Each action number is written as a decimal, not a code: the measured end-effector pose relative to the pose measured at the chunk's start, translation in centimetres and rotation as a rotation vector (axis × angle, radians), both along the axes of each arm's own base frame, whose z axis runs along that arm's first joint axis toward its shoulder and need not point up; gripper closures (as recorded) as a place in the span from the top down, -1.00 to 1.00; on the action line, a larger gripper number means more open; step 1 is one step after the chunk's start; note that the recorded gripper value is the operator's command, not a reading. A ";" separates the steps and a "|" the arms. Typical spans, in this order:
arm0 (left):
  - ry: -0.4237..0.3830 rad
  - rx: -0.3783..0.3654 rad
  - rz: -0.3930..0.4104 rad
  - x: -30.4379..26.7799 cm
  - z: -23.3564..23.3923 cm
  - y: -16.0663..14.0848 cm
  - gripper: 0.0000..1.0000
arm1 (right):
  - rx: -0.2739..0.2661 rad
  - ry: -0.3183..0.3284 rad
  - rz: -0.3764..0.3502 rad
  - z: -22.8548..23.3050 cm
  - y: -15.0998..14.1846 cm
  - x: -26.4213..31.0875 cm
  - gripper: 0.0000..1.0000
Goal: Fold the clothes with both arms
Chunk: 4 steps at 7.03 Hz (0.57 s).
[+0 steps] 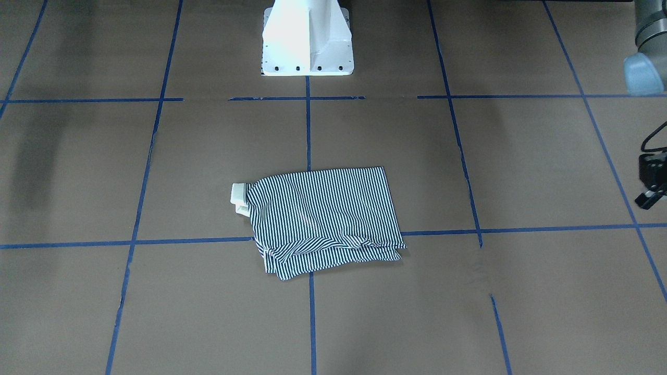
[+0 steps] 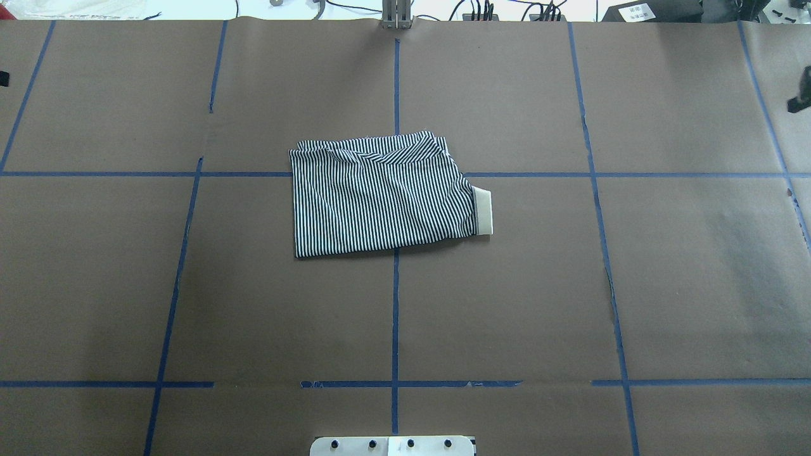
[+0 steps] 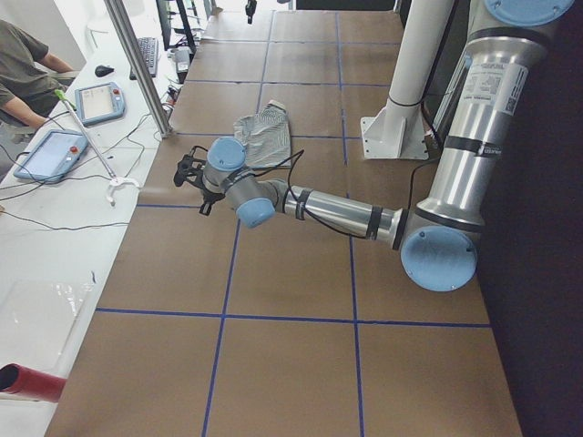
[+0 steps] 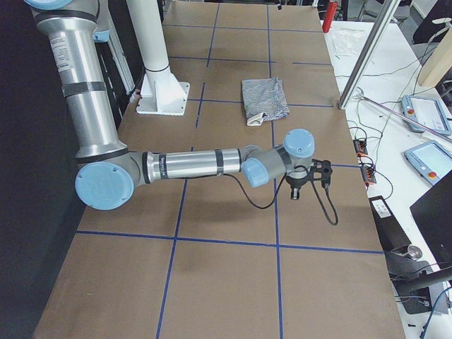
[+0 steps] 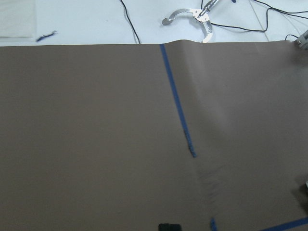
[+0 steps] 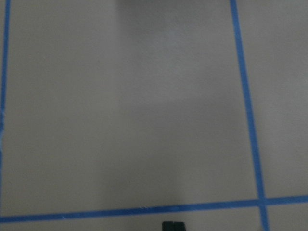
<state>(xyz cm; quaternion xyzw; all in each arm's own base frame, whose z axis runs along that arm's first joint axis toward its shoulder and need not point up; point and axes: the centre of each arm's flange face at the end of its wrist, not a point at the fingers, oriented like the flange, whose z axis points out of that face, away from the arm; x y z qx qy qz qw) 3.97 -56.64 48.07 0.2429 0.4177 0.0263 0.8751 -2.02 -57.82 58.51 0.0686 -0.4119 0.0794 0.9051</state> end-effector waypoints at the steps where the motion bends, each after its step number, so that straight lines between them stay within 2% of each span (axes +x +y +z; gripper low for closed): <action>1: -0.096 -0.007 0.028 -4.4 0.8 1.5 0.02 | 0.022 0.043 -0.065 3.8 3.4 2.2 0.99; 2: -0.170 -0.043 0.077 -7.8 2.3 2.8 0.99 | 0.018 0.068 -0.113 5.8 6.1 3.7 1.00; 3: -0.208 -0.110 0.139 -9.7 4.9 4.5 1.00 | -0.002 0.079 -0.142 5.6 8.4 4.7 1.00; 4: -0.190 -0.198 0.190 -10.4 8.5 7.4 1.00 | -0.026 0.083 -0.155 3.8 10.3 5.0 1.00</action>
